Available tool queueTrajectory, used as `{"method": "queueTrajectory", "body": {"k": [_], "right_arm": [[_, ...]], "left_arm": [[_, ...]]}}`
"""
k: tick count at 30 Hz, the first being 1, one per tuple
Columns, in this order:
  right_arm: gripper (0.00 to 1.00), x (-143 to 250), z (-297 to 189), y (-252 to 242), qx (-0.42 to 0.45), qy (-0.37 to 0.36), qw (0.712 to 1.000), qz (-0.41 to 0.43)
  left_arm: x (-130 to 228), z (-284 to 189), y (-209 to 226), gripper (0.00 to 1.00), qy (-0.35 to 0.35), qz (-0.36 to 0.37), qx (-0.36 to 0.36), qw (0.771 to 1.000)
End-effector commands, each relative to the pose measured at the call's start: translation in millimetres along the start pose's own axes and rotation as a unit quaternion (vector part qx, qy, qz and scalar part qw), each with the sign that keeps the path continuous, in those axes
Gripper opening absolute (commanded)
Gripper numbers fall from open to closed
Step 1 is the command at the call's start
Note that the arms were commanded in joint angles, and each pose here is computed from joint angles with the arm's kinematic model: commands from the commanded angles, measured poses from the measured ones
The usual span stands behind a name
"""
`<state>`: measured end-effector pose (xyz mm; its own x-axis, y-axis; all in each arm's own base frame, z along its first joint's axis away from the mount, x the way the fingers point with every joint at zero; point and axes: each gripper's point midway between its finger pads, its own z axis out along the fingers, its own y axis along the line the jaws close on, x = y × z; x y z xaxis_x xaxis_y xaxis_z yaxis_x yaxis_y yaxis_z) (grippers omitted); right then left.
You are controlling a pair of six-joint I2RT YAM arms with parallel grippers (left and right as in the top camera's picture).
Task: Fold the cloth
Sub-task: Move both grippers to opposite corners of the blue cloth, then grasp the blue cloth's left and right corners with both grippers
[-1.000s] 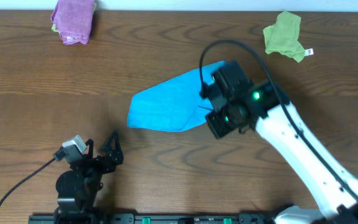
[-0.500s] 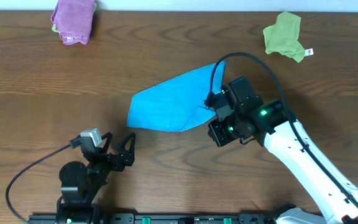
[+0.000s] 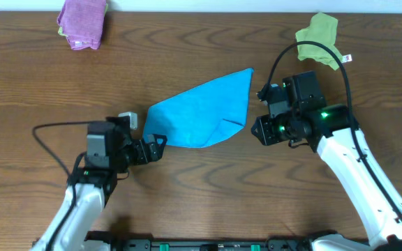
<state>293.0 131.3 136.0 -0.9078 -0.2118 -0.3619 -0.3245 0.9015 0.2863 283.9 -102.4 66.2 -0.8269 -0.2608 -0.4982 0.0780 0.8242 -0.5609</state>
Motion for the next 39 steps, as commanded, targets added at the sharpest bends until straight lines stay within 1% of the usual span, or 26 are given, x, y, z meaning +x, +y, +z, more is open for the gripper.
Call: {"method": "queueTrajectory", "body": {"k": [1, 3, 5, 11, 13, 25, 27, 29, 31, 32, 34, 36, 37, 39], "right_arm": [[0.31, -2, -2, 1, -0.011, -0.005, 1.000, -0.013], [0.32, -2, -2, 1, -0.011, -0.005, 1.000, -0.016], [0.32, -2, -2, 1, -0.012, -0.005, 1.000, -0.019], [0.33, -2, -2, 1, -0.013, -0.007, 1.000, -0.020], [0.32, -3, -2, 1, -0.013, -0.007, 1.000, -0.020], [0.32, -2, -2, 2, -0.014, -0.006, 1.000, -0.023], [0.32, -2, -2, 2, -0.014, -0.006, 1.000, -0.023], [0.32, -2, -2, 2, -0.014, -0.006, 1.000, -0.023], [0.32, -3, -2, 2, -0.014, -0.007, 1.000, -0.024], [0.32, -3, -2, 2, -0.014, -0.007, 1.000, -0.024], [0.32, -3, -2, 2, -0.014, -0.008, 1.000, -0.024], [0.31, -3, -2, 2, -0.014, -0.009, 1.000, -0.024], [0.32, -3, -2, 2, -0.014, -0.009, 1.000, -0.024], [0.32, -3, -2, 2, -0.014, -0.009, 1.000, -0.024]], "left_arm": [[4, 12, 1, 0.96, 0.037, 0.001, -0.002, 0.999], [12, 16, 7, 0.96, 0.060, -0.005, -0.013, 0.998], [15, 15, 16, 0.96, 0.065, -0.005, -0.036, 0.997], [9, 14, 30, 0.96, 0.050, 0.010, -0.076, 0.996], [8, 16, 30, 0.96, 0.048, 0.018, -0.075, 0.996], [11, 38, 40, 0.96, 0.057, 0.015, -0.070, 0.996], [13, 42, 39, 0.99, 0.061, 0.013, -0.060, 0.996], [19, 45, 42, 0.92, 0.071, 0.005, -0.063, 0.995], [26, 49, 47, 0.83, 0.084, -0.001, -0.067, 0.994], [29, 51, 48, 0.73, 0.091, -0.005, -0.066, 0.994], [34, 54, 48, 0.57, 0.101, -0.009, -0.057, 0.993], [36, 56, 48, 0.37, 0.103, -0.014, -0.054, 0.993], [35, 56, 48, 0.22, 0.102, -0.016, -0.054, 0.993], [33, 57, 47, 0.07, 0.100, -0.018, -0.054, 0.993]]}}
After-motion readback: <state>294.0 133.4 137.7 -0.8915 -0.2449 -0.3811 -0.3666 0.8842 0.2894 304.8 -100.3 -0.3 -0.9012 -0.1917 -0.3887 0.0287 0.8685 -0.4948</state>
